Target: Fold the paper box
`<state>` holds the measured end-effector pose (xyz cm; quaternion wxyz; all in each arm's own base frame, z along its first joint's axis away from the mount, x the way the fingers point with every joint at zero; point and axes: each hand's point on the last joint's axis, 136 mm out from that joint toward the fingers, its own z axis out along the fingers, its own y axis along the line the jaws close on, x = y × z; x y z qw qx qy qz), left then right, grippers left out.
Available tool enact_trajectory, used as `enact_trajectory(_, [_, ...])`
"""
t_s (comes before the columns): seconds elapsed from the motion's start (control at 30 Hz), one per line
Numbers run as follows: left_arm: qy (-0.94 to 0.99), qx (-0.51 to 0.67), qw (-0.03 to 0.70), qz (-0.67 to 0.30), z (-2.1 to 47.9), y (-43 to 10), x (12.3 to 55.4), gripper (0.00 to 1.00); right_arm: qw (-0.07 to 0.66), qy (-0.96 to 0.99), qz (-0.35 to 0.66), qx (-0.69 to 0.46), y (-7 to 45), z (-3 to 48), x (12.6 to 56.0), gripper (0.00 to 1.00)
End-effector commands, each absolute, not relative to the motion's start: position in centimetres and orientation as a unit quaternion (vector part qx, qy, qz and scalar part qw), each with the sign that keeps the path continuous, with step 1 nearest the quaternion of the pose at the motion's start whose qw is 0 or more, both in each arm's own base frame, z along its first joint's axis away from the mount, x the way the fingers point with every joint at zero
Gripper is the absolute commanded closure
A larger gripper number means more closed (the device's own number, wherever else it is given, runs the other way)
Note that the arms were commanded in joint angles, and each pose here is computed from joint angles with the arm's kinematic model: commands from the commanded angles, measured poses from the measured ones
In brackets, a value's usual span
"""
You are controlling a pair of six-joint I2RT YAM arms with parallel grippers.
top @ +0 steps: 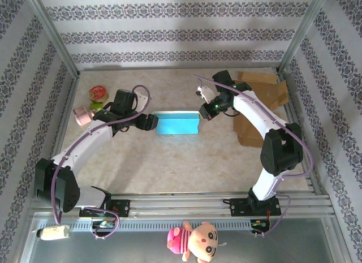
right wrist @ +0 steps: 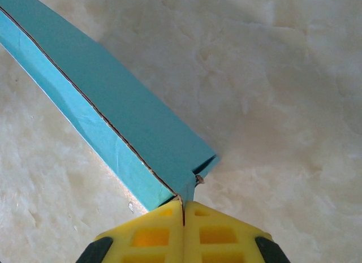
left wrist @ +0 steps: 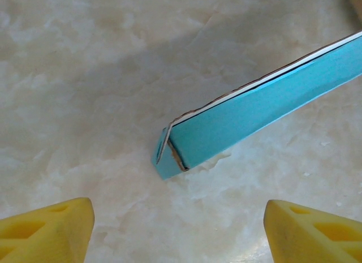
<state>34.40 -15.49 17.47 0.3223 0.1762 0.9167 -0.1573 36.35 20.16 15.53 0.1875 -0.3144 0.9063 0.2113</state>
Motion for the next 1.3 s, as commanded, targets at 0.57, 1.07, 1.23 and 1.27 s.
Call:
enact_trajectory(0.57, [0.919, 0.194, 0.316, -0.133, 16.6, -16.3, 37.7, 0.60, 0.196, 0.896, 0.223, -0.331, 21.0, 16.8, 35.7, 0.97])
enact_trajectory(1.07, [0.916, 0.191, 0.321, -0.145, 16.7, -16.8, 38.2, 0.74, 0.191, 0.895, 0.228, -0.332, 21.3, 16.8, 35.3, 0.95])
enact_trajectory(1.23, [0.914, 0.192, 0.326, -0.144, 17.0, -16.8, 38.4, 0.74, 0.192, 0.895, 0.227, -0.333, 21.3, 16.9, 35.2, 0.95])
enact_trajectory(1.27, [0.914, 0.192, 0.326, -0.145, 17.1, -16.8, 38.5, 0.76, 0.193, 0.895, 0.227, -0.333, 21.3, 16.9, 35.3, 0.95])
